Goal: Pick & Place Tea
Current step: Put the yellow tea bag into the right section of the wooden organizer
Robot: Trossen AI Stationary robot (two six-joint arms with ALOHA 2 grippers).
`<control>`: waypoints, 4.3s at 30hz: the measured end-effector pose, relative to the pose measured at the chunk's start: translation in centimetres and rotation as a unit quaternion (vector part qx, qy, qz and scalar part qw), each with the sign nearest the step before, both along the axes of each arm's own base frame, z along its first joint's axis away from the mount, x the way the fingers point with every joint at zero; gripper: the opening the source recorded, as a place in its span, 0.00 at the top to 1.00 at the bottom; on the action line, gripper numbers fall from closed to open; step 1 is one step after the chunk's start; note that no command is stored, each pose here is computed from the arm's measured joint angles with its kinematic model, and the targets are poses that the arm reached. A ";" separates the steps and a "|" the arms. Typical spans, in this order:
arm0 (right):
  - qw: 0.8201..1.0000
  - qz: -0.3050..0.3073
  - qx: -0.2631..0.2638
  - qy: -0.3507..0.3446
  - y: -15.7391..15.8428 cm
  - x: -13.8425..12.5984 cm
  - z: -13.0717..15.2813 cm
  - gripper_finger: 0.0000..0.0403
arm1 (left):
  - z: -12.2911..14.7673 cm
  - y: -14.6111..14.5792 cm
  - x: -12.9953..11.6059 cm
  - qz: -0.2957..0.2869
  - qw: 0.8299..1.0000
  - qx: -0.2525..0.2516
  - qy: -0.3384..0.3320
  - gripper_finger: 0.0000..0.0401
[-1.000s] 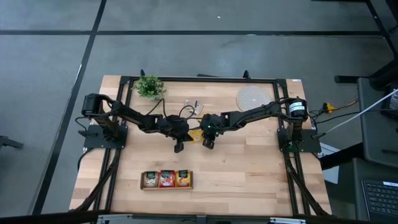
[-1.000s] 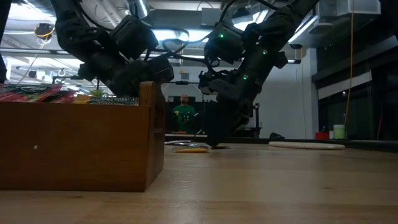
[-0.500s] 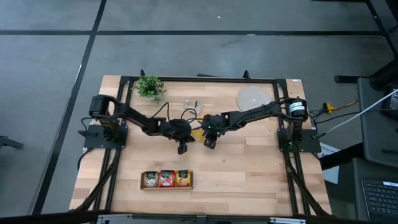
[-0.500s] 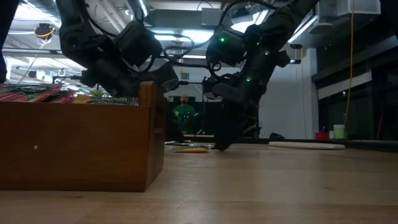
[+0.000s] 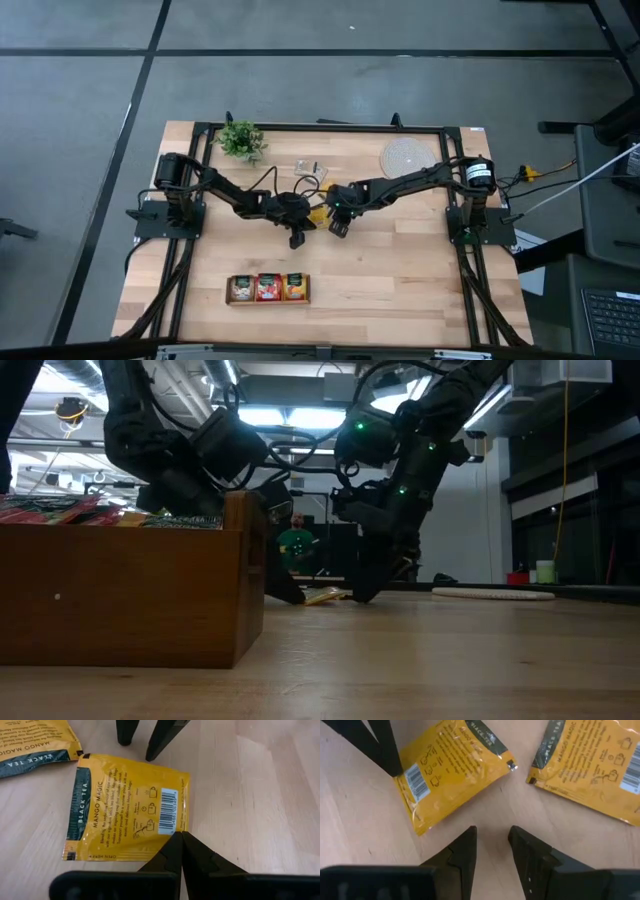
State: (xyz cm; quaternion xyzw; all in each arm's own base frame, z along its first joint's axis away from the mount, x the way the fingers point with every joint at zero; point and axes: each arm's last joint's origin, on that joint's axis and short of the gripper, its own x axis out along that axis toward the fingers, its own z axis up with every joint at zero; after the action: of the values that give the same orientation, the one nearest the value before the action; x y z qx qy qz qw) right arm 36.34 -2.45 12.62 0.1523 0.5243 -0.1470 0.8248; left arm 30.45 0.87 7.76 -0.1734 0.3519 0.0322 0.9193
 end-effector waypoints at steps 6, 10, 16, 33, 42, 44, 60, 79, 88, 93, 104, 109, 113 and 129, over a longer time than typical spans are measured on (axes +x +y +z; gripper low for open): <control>1.000 -0.027 0.014 -0.004 0.1 -0.8 -1.0 0.69 | -0.1 0.0 -0.1 0.000 1.000 -0.002 0.004 1.00; 0.999 -0.039 0.032 -0.002 0.1 -1.2 -1.4 0.69 | -0.1 0.0 -0.1 -0.001 1.000 -0.003 0.006 1.00; 0.998 -0.041 0.044 0.002 0.2 -1.5 -1.3 0.69 | -0.1 0.0 -0.1 -0.009 1.000 0.000 0.006 1.00; 0.978 -0.154 0.086 -0.115 0.3 -8.4 2.9 0.69 | -0.3 0.1 -0.5 -0.006 1.000 0.001 -0.005 0.99; 0.949 -0.169 0.170 -0.203 0.0 -7.1 1.3 0.69 | -0.3 0.1 -0.5 -0.005 1.000 0.004 -0.011 1.00; 0.949 -0.168 0.177 -0.198 -0.2 -6.6 0.8 0.69 | -0.3 0.1 -0.5 -0.007 1.000 0.007 -0.012 1.00; 0.934 -0.159 0.226 -0.225 -0.3 -3.0 -2.3 0.44 | -0.3 0.1 -0.4 -0.014 1.000 0.019 -0.016 0.99; 0.923 -0.173 0.235 -0.250 -0.4 -2.5 -2.5 0.63 | 0.1 0.2 -0.1 -0.022 0.997 0.051 -0.049 1.00; 0.931 -0.152 0.221 -0.249 -0.3 -2.5 -2.6 0.82 | 0.3 0.3 0.1 -0.022 0.996 0.053 -0.062 1.00; 0.937 -0.132 0.205 -0.249 -0.4 -2.6 -2.7 0.97 | 0.4 0.3 0.1 -0.026 0.995 0.066 -0.069 0.99; 0.948 -0.104 0.174 -0.244 -0.4 -2.7 -2.8 0.99 | 1.7 0.3 -0.2 0.008 0.998 0.023 -0.060 0.96; 0.956 -0.091 0.150 -0.235 -0.4 -2.8 -3.0 0.99 | 3.7 0.3 -0.9 0.012 0.998 0.032 -0.047 0.89; 0.964 -0.061 0.107 -0.236 -0.4 -2.8 -3.1 0.99 | 5.7 0.5 -1.8 0.021 0.996 0.077 -0.044 0.83; 0.936 0.054 -0.017 -0.347 -0.6 -1.6 -1.0 1.00 | 9.2 3.7 -3.5 0.101 0.992 0.038 -0.071 0.52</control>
State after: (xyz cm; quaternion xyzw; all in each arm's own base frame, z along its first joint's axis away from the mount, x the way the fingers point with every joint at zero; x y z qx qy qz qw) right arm 34.75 -3.07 11.61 0.1509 0.2100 -0.0494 0.9647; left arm 26.93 4.52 16.95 -0.1746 0.2652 0.1257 0.9399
